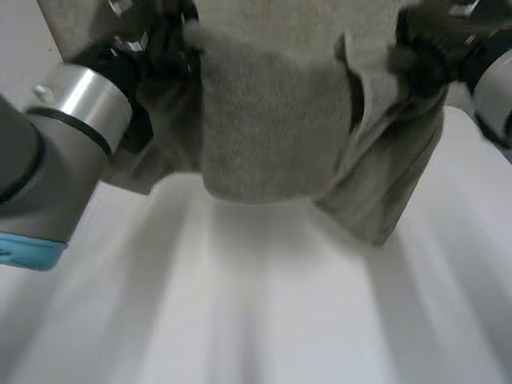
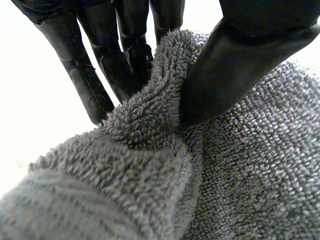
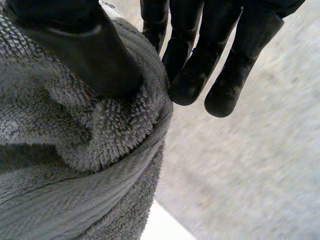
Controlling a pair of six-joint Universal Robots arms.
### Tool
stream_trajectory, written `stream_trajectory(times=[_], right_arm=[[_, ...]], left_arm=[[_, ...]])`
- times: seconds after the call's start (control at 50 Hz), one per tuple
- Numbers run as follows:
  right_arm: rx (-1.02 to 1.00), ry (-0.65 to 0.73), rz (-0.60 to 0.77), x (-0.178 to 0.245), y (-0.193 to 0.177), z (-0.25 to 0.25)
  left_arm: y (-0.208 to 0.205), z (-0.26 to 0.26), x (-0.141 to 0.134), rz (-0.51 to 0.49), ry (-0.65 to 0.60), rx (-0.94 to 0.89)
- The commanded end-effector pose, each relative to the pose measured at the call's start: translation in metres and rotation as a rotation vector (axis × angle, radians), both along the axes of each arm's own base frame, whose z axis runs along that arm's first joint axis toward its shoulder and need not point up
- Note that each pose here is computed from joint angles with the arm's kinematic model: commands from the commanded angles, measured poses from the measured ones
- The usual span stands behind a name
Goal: Fold the towel.
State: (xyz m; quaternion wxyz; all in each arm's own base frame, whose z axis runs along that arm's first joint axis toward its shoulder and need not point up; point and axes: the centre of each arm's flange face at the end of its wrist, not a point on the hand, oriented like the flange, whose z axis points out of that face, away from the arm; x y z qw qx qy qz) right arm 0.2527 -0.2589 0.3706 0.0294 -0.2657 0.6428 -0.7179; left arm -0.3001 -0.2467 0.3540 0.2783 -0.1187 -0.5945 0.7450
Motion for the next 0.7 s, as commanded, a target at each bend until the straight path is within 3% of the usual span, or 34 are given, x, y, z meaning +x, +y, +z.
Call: stream_trajectory(times=[0.02, 0.06, 0.18, 0.36, 0.58, 0.7], right_arm=[[0.154, 0.079, 0.016, 0.012, -0.021, -0.068], [0.218, 0.109, 0.022, 0.021, -0.032, -0.104], [0.254, 0.126, 0.021, 0.031, -0.045, -0.139], [0.276, 0.142, -0.014, 0.031, -0.046, -0.155], [0.255, 0.137, -0.031, 0.027, -0.05, -0.167], [0.264, 0.165, -0.031, 0.028, -0.052, -0.178]], left_arm=[[-0.042, -0.103, -0.002, 0.047, -0.165, 0.263], [-0.049, -0.123, -0.001, 0.058, -0.188, 0.305], [-0.079, -0.174, 0.0, 0.094, -0.23, 0.402], [-0.093, -0.163, 0.015, 0.164, -0.213, 0.394], [-0.036, -0.133, 0.03, 0.148, -0.228, 0.404], [0.022, -0.166, 0.014, 0.02, -0.324, 0.495]])
